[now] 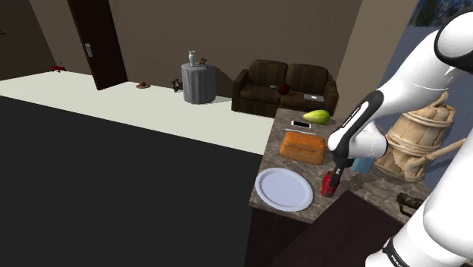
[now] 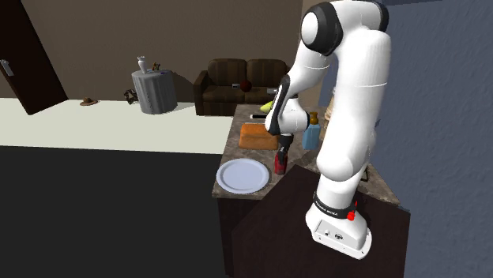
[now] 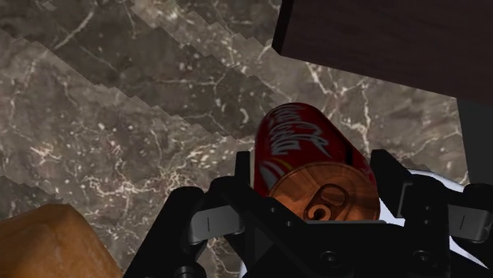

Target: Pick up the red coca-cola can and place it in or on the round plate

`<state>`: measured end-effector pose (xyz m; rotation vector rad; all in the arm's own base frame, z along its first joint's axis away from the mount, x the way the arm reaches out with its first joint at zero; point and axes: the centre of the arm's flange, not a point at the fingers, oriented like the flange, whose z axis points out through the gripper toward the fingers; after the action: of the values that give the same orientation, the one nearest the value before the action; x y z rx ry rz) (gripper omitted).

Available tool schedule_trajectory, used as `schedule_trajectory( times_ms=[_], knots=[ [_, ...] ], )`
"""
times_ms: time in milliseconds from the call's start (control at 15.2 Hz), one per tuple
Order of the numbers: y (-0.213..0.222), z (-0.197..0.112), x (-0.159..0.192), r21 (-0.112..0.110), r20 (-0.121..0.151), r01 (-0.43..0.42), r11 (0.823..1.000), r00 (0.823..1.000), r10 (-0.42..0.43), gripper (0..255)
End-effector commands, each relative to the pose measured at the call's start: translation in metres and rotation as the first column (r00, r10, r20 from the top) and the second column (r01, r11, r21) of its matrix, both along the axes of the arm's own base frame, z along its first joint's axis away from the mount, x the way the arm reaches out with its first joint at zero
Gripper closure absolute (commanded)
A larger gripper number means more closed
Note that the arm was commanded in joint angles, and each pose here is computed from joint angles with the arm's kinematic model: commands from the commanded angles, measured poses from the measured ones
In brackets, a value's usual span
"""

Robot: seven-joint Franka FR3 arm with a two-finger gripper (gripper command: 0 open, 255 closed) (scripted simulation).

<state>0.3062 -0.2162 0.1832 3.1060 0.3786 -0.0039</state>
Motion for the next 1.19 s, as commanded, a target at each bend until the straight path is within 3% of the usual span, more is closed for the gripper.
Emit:
schedule_trajectory(
  times_ms=[0,660,1122],
  knots=[
    [0.001,0.011,0.0,0.0,-0.001,-0.001,1.0,1.0,0.001,255],
    [0.001,0.061,0.0,0.0,-0.001,-0.001,1.0,1.0,0.001,255],
    [0.061,0.075,0.068,-0.001,-0.001,-0.001,1.0,1.0,0.001,255]
  ],
)
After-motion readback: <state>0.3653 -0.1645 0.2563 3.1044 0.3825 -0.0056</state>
